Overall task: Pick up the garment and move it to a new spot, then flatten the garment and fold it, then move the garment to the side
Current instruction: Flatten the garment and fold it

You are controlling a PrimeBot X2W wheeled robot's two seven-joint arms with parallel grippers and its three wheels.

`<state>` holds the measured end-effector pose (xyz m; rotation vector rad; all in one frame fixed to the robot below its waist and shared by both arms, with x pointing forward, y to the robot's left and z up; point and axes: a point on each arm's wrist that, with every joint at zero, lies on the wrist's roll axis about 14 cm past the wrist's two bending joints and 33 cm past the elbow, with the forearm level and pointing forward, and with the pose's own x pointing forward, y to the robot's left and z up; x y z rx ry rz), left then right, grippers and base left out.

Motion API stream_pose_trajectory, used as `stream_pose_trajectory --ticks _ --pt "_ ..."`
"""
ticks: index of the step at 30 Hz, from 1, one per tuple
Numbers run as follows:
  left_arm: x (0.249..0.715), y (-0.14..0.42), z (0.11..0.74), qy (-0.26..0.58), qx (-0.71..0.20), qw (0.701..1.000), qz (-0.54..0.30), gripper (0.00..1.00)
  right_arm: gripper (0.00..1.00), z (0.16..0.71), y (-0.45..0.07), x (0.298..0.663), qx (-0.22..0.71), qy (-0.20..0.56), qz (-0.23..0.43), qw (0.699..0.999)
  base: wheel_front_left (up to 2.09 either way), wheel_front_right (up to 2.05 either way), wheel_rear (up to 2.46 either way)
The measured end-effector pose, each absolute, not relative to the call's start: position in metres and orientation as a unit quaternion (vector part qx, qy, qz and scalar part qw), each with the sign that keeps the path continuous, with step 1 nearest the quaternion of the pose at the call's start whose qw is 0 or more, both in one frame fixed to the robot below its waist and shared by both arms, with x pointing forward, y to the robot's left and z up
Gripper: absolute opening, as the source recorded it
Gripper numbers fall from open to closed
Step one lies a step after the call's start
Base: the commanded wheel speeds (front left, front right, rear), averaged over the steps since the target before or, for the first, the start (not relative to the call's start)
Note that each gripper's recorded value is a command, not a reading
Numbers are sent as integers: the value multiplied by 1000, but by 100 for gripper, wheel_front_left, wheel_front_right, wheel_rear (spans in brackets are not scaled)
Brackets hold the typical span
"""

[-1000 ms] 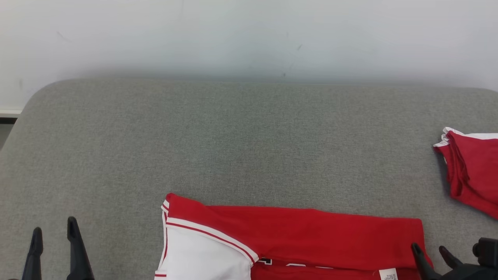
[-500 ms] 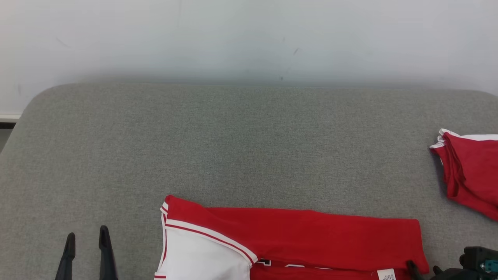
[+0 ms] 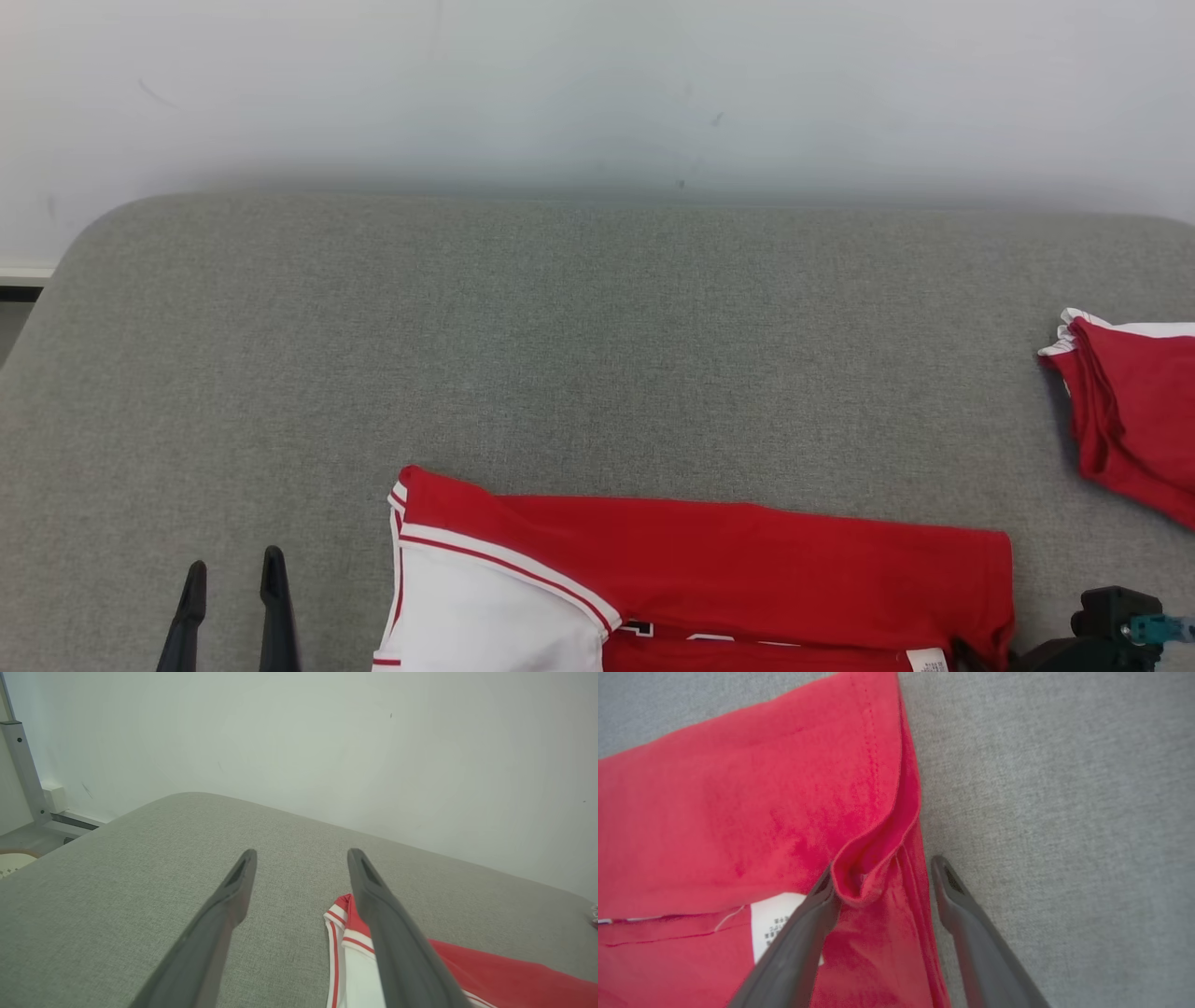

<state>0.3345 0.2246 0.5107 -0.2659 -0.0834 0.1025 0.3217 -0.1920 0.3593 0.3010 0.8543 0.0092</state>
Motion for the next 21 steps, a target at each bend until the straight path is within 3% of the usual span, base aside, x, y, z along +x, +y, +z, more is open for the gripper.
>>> stream_pose_trajectory --ticks 1,3,13,21 --pt "335 224 510 -40 -133 989 50 100 31 359 -191 322 145 413 5 899 0 0 0" --pt "336 223 509 -39 -133 989 48 100 0 358 -188 325 145 413 10 899 0 0 0" --pt "340 218 508 -37 -136 989 42 100 0 361 -198 338 161 382 -14 910 0 0 0" --pt "347 210 505 -32 -138 989 31 100 0 379 -269 337 120 344 -116 924 0 0 0"
